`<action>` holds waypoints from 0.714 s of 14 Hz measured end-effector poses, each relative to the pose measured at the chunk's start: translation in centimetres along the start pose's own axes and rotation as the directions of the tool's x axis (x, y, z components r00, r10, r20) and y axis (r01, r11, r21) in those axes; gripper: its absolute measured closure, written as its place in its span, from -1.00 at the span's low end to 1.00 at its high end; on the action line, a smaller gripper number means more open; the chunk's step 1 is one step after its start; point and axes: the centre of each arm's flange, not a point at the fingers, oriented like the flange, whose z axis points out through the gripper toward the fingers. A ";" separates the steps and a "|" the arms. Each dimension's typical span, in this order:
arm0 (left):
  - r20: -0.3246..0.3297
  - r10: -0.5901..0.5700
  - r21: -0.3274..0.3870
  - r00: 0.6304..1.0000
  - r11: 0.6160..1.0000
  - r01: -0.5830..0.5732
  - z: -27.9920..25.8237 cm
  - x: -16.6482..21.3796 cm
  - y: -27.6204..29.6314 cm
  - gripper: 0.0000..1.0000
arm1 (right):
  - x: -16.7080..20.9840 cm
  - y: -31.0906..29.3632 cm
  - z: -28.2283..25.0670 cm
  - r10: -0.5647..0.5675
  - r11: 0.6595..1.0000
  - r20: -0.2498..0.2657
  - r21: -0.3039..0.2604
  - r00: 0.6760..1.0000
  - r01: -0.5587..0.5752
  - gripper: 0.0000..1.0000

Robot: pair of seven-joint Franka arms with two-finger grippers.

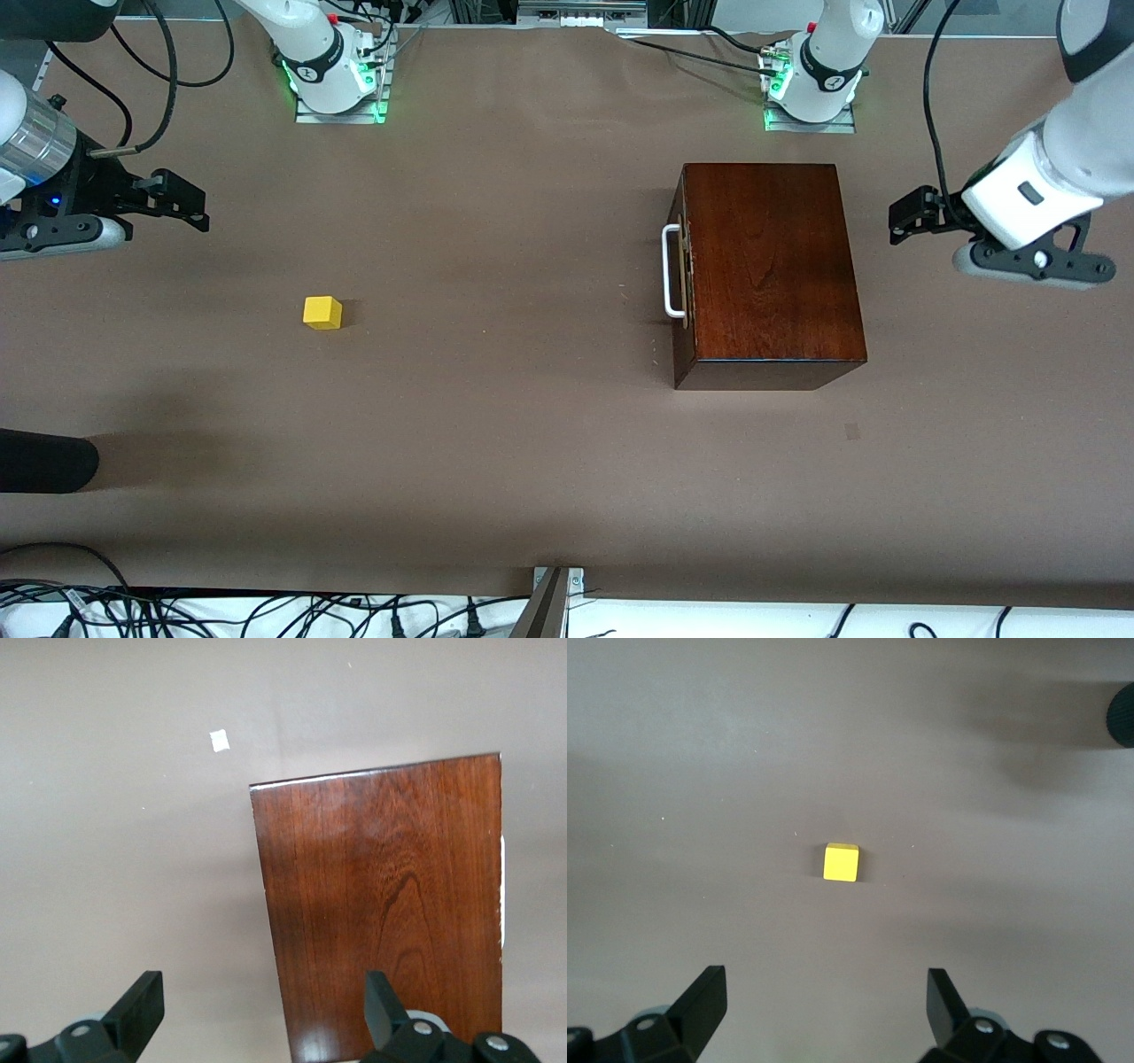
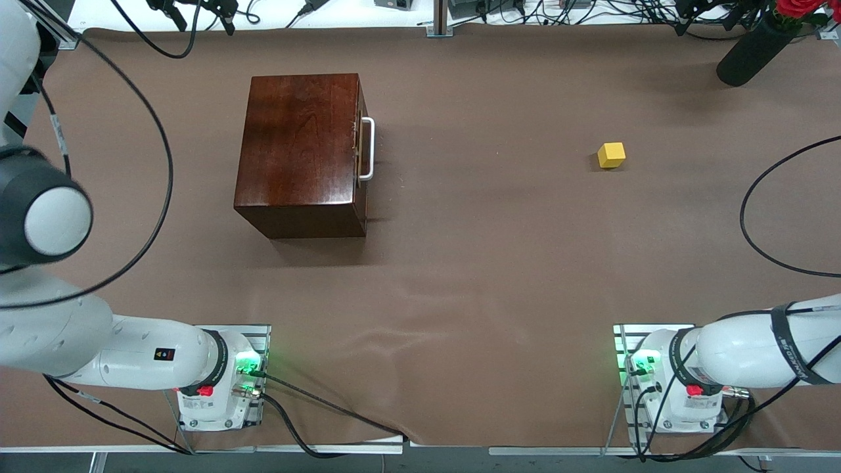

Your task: Open drawer, take yellow block, close drawer

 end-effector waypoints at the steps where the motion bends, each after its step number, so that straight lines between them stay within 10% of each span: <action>1: -0.011 -0.027 0.001 1.000 1.000 0.027 0.0 -0.8 -0.7 -1.00 | 0.0 -0.1 0.0 -0.001 1.000 0.000 0.000 1.000 0.001 -1.00; 10: -0.030 -0.165 -0.003 0.986 0.986 0.165 2.5 -1.6 -3.2 -1.00 | 0.2 -0.2 -0.1 -0.003 1.000 -0.011 -0.001 1.000 0.003 -1.00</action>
